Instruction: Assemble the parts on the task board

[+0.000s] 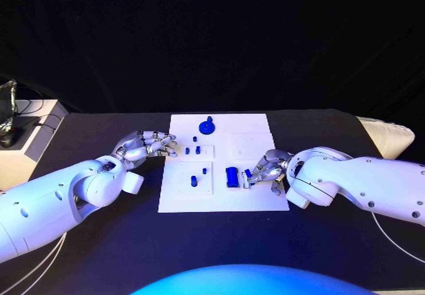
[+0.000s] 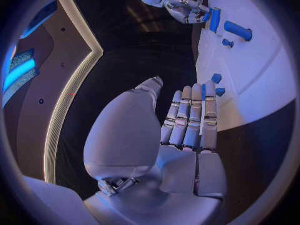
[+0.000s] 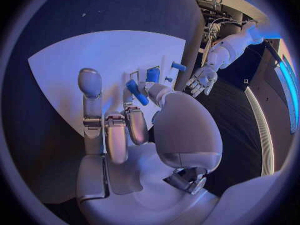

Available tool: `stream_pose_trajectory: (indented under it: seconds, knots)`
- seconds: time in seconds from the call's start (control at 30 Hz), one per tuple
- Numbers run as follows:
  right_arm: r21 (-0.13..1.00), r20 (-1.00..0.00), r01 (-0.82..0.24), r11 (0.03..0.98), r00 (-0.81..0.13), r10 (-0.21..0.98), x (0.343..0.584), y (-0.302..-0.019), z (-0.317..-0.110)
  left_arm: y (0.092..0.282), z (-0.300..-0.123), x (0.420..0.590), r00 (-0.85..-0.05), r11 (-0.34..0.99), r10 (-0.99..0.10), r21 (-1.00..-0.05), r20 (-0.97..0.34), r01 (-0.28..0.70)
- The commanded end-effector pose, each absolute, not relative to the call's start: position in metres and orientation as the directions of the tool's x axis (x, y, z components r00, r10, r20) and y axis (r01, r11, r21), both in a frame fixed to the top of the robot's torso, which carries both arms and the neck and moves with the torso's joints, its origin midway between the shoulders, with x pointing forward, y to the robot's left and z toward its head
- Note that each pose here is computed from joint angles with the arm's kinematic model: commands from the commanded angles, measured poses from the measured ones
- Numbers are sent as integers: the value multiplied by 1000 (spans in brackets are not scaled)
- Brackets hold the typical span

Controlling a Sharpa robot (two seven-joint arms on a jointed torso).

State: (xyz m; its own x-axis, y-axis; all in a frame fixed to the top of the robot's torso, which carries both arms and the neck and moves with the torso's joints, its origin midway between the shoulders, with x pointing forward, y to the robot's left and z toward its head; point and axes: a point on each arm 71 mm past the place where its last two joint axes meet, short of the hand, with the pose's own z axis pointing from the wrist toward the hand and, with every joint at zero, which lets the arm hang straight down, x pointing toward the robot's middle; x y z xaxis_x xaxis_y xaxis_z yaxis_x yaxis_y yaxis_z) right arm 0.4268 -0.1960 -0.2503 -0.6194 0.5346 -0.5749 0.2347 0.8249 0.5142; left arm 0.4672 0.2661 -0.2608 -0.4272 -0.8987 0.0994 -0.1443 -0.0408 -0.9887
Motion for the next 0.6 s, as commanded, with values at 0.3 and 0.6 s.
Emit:
stream_pose_trajectory:
  seconds: [0.3, 0.6]
  knots:
    - [506, -561, 208, 837, -657, 503, 426, -192, -255, 264, -260, 467, -445, -44, -890, -989, 103, -141]
    - [487, -574, 212, 848, -653, 493, 426, -193, -256, 264, -260, 466, -445, -42, -889, -989, 102, -142]
